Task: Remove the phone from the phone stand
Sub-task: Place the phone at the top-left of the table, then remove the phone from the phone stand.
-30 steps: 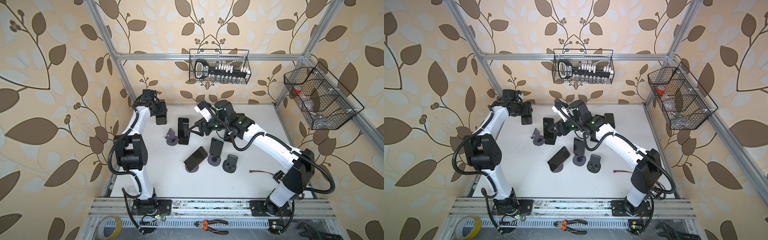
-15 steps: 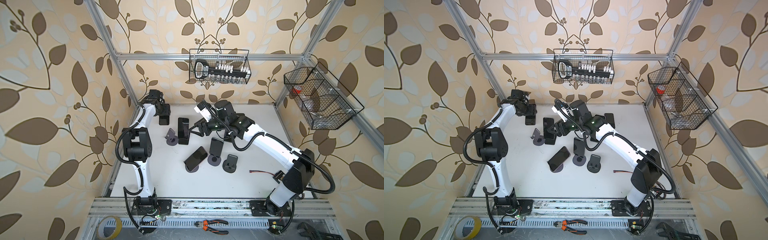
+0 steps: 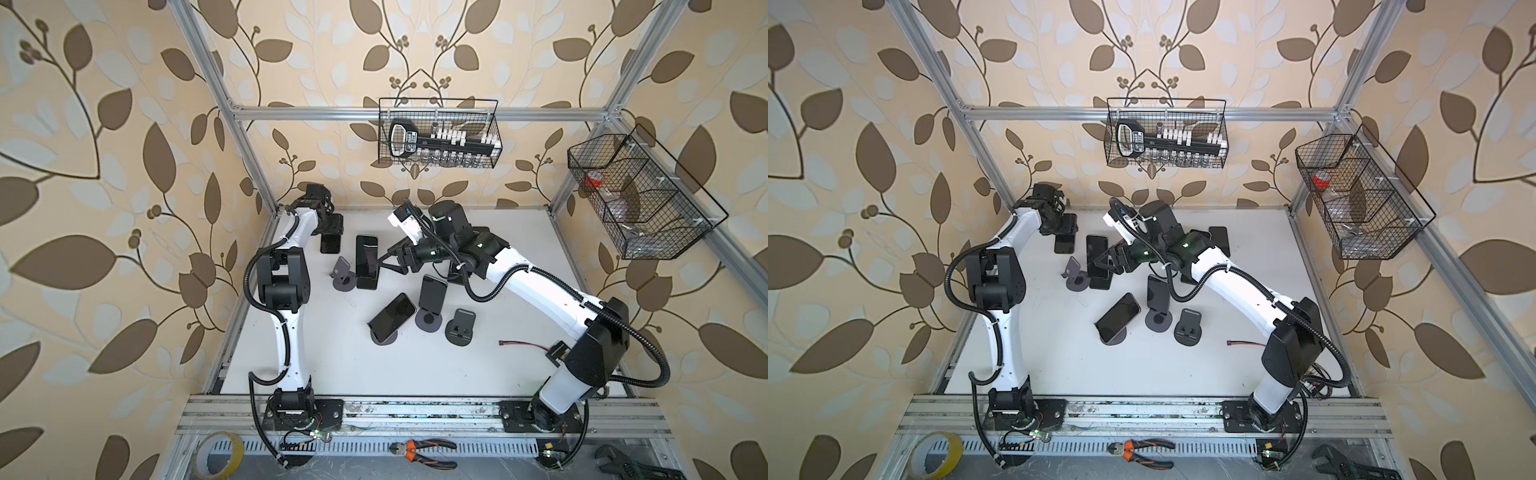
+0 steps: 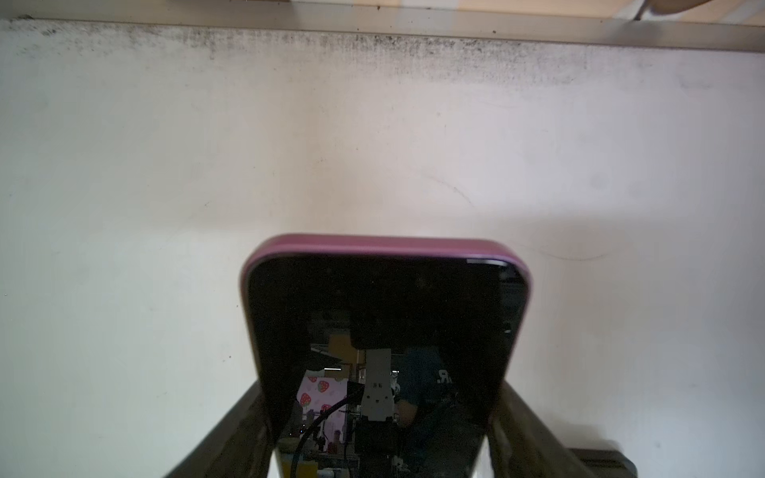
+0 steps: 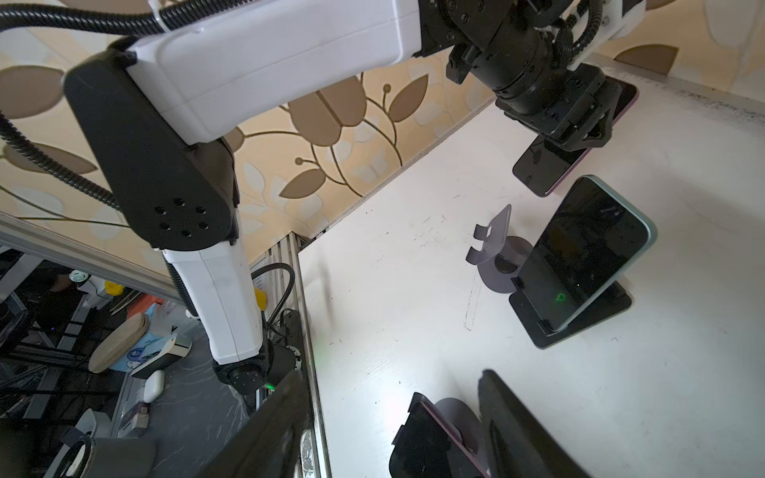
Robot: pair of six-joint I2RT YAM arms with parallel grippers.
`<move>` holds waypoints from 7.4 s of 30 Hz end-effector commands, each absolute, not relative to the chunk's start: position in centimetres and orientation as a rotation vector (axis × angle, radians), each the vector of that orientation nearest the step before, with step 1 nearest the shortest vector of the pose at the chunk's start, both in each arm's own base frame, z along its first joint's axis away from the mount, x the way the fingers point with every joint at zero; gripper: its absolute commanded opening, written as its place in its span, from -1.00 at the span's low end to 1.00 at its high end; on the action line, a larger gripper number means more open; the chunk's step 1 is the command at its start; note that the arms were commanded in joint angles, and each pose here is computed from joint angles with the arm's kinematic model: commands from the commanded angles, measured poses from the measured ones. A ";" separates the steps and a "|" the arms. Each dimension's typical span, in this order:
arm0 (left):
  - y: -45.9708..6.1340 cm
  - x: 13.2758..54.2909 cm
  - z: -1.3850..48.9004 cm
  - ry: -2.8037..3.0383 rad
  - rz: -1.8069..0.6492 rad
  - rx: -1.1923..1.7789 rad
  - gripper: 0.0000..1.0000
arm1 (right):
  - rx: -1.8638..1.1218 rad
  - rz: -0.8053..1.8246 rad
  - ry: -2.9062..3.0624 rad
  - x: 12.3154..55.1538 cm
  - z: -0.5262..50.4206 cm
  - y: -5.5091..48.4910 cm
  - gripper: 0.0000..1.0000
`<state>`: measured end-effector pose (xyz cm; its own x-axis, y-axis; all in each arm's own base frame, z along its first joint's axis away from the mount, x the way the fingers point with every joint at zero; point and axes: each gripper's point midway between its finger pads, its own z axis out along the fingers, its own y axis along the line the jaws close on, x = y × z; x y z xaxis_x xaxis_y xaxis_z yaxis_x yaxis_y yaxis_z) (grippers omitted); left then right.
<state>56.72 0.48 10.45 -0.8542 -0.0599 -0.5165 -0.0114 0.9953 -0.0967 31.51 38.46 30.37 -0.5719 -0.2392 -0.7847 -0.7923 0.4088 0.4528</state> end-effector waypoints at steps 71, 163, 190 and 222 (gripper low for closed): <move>-1.9 58.8 6.5 2.694 -0.022 -0.011 -0.67 | -0.857 1.160 2.134 29.9 27.1 37.5 0.32; -5.4 50.4 28.1 2.339 -0.259 -0.018 0.62 | -0.781 1.088 2.057 26.3 35.6 38.7 0.33; -10.6 38.3 33.1 2.240 -0.401 0.111 0.60 | -0.585 0.985 2.131 23.3 35.5 37.0 0.33; -15.1 28.4 32.9 2.136 -0.657 0.443 0.58 | -0.323 0.753 2.169 23.4 34.8 30.5 0.33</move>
